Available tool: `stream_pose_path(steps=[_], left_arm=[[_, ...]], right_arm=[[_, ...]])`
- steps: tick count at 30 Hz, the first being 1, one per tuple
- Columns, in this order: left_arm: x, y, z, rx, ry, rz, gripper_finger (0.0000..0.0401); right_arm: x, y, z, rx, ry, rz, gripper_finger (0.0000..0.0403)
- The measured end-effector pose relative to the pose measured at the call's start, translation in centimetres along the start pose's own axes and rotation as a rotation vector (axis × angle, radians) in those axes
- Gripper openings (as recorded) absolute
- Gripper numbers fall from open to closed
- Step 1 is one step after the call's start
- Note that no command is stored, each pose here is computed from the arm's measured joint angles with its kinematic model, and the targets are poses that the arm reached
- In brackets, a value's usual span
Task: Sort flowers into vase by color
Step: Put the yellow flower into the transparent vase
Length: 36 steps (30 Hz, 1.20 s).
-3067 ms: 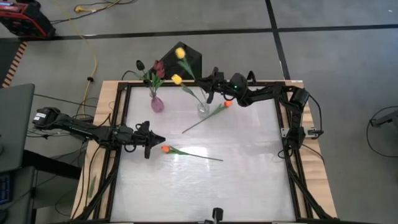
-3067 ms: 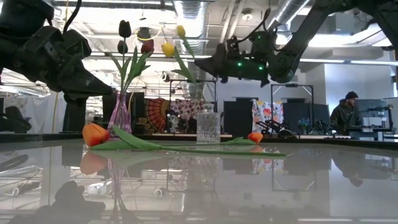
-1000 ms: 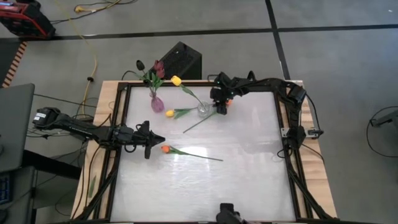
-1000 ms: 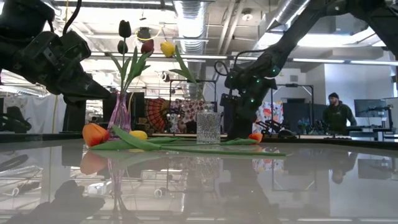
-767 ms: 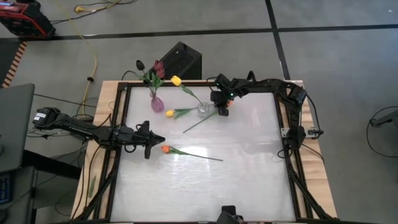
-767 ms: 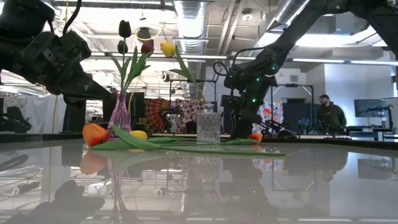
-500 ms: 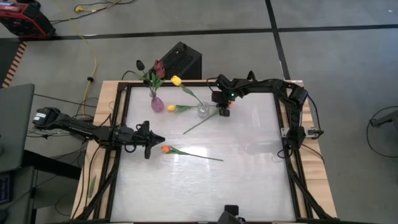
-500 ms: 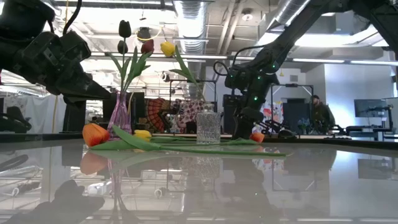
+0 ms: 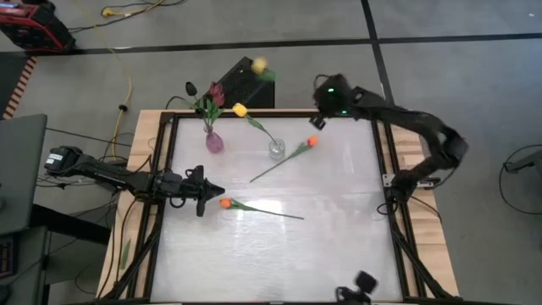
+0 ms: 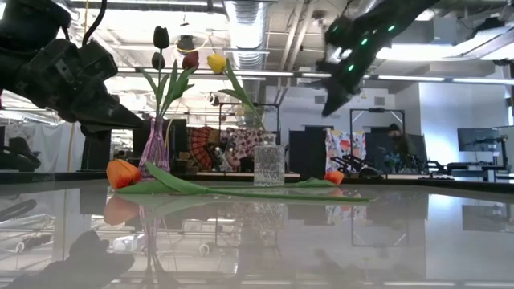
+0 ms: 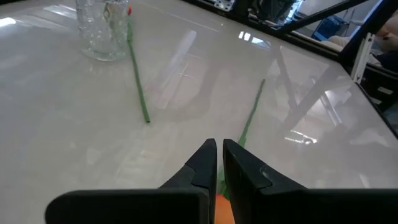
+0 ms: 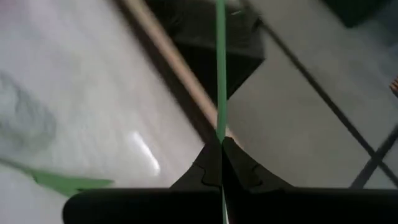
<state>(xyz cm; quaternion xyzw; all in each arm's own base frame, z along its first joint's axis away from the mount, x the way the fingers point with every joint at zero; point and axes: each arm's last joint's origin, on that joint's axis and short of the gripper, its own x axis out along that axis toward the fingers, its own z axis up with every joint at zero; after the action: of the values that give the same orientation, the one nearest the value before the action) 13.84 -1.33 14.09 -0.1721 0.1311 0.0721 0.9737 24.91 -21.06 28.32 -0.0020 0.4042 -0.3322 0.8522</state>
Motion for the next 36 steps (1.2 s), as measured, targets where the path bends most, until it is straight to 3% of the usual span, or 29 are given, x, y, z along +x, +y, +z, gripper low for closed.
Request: stream_pose_path(steps=[4,8,12,15,19,24,30,36], left_arm=[[0.0,-0.1,0.0,0.0,0.01,-0.024,0.0016],[0.0,-0.1,0.0,0.0,0.011,-0.026,0.0016],[0.0,-0.1,0.1,0.004,0.0,-0.03,0.0016],[-0.1,-0.5,0.9,0.033,-0.091,-0.066,0.0016],[-0.5,-1.3,3.0,0.046,-0.312,-0.139,0.0016],[-1.2,-1.9,5.1,0.085,-0.536,-0.182,0.0016],[0.7,-3.7,7.5,0.204,-0.517,-0.211,0.0026],[4.9,-6.6,9.8,0.458,-0.478,-0.232,0.0098]], right_arm=[[-4.5,-0.9,-0.7,0.148,-0.149,-0.044,0.0019],[-6.9,0.0,-3.3,0.261,-0.343,0.04,0.0019],[-7.8,2.5,-5.9,0.414,-0.678,0.323,0.0019],[-8.2,5.9,-7.4,0.437,-0.846,0.546,0.0019],[-8.8,10.6,-8.5,0.371,-0.91,0.677,0.0019],[-9.5,15.6,-9.0,0.273,-0.938,0.731,0.0019],[-8.5,19.7,-9.9,0.22,-0.954,0.786,0.0019],[-7.4,22.6,-10.6,0.205,-0.985,0.852,0.0019]])
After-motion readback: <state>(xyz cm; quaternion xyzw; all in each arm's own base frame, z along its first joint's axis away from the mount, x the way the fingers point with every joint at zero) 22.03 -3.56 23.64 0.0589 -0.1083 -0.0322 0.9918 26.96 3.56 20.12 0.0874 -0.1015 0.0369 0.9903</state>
